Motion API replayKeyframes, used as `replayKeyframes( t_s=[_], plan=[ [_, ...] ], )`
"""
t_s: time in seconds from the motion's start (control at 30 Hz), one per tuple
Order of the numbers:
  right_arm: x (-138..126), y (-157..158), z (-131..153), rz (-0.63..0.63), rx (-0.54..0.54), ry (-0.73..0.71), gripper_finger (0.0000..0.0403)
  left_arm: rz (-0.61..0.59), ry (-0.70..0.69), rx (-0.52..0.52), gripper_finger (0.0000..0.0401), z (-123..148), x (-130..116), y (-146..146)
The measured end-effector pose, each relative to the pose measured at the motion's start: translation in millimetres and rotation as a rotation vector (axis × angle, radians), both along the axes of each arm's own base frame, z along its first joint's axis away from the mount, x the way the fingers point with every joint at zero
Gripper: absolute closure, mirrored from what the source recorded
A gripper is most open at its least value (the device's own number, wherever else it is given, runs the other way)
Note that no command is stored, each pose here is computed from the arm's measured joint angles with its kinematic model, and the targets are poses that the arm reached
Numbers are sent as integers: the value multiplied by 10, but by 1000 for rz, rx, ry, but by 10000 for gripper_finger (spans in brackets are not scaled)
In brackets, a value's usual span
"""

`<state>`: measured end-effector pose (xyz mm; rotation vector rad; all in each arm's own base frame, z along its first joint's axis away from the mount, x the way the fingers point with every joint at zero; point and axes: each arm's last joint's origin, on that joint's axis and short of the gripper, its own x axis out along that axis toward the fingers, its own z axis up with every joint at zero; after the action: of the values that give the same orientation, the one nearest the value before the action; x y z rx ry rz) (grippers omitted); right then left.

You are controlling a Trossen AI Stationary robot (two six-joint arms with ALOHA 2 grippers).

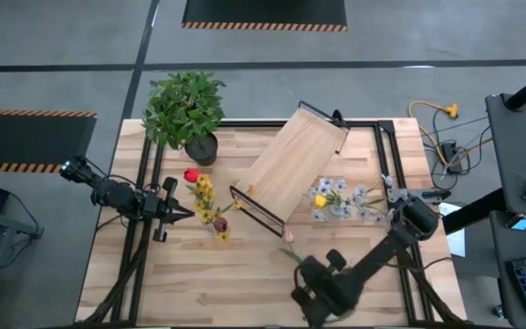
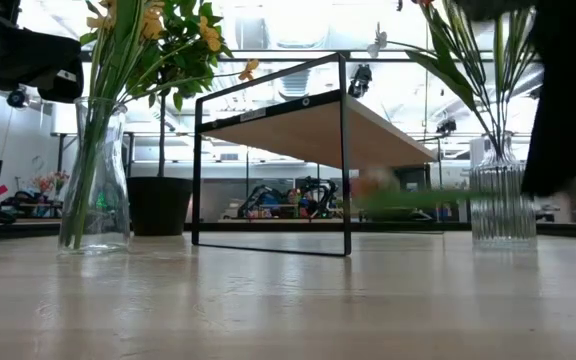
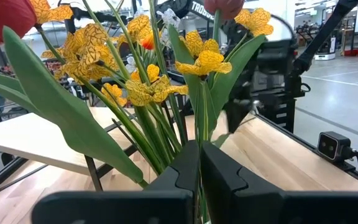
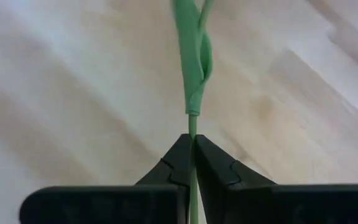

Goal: Pick and place flowers into a vace then onto a shelf
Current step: Put the pink flower into the right transparent vase

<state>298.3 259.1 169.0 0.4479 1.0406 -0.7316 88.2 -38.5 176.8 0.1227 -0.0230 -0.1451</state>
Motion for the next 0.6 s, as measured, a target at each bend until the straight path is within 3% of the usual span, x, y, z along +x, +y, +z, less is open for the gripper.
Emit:
replayKeyframes(
  t_s=[0.1,0.37,0.47,0.6],
  plan=[
    [-72,181,142,114,-114,-114,394,0,0,0,401,0,0,0],
    [-443,560,487,242,-427,-515,394,0,0,0,401,0,0,0],
    [-607,655,578,256,-447,-613,394,0,0,0,401,0,0,0],
    [-695,728,665,273,-374,-629,394,0,0,0,401,0,0,0]
  ],
)
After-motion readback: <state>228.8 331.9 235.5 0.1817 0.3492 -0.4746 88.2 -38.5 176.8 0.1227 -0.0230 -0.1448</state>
